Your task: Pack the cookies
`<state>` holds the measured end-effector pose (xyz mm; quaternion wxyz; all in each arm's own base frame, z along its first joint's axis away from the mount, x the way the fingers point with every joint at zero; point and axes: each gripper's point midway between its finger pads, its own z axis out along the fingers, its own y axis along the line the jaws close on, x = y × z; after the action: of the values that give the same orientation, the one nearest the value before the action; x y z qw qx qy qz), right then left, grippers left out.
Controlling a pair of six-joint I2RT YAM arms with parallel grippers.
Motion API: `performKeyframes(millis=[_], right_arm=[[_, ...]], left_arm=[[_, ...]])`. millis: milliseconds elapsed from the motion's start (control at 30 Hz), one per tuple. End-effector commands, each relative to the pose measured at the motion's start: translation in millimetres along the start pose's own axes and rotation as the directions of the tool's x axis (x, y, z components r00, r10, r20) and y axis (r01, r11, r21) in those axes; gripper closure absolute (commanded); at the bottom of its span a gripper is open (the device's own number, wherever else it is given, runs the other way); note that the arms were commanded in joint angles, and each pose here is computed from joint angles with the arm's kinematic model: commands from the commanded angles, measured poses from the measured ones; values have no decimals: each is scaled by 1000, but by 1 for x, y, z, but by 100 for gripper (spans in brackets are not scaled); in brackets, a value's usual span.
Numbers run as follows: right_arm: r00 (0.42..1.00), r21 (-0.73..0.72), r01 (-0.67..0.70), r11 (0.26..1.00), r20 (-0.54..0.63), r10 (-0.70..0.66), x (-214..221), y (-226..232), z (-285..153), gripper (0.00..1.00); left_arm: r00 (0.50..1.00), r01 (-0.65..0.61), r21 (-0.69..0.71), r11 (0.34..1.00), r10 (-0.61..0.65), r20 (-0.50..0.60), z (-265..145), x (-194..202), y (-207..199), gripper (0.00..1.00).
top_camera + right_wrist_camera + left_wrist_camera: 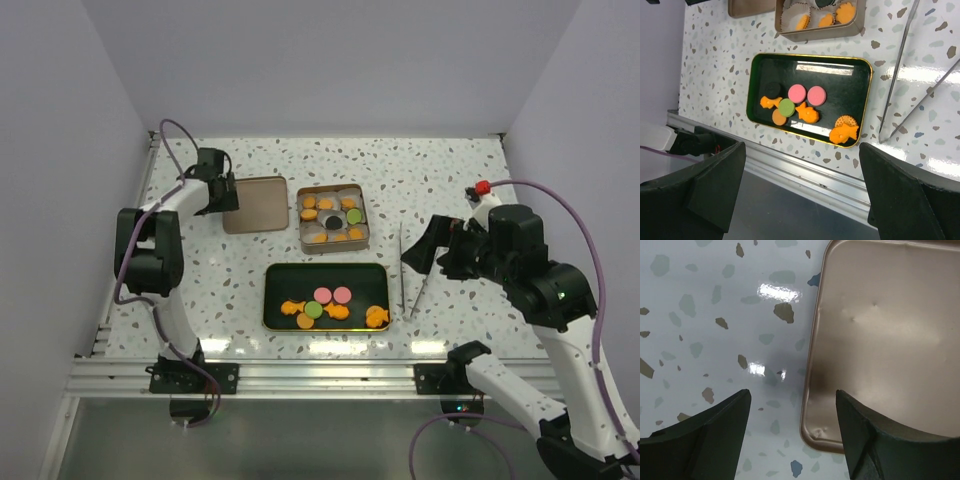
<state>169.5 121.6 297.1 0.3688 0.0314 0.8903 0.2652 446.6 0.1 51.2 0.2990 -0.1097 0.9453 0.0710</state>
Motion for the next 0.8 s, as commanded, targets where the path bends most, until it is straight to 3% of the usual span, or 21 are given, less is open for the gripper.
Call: performKeyframes(millis=[0, 200, 300, 400, 500, 667, 767], right_arm=[[999, 21, 26, 999, -37, -25, -3, -2, 14, 1], [997, 60, 57, 997, -49, -54, -11, -6, 20, 1], [998, 59, 55, 997, -46, -53, -11, -6, 22, 1], [998, 61, 52, 997, -50, -49, -9, -8, 23, 1], [998, 64, 48, 997, -50, -44, -8, -9, 23, 1], [997, 48, 49, 998, -57, -46, -6, -6, 23, 1], [998, 22, 34, 999, -52, -33, -10, 1, 25, 1]], left_arm=[[999, 11, 17, 1000, -12, 35, 11, -24, -9, 27], [1000, 12, 23, 1000, -11, -25, 35, -6, -15, 41], [999, 14, 25, 1000, -12, -47, 41, 0, -17, 56], [998, 21, 30, 999, -19, -61, 45, 5, -19, 81], [997, 23, 44, 999, -20, -71, 46, 8, -21, 98], [997, 53, 94, 994, -48, -53, 33, 2, -25, 100], [997, 76, 126, 989, -79, 23, 7, -24, -24, 100]])
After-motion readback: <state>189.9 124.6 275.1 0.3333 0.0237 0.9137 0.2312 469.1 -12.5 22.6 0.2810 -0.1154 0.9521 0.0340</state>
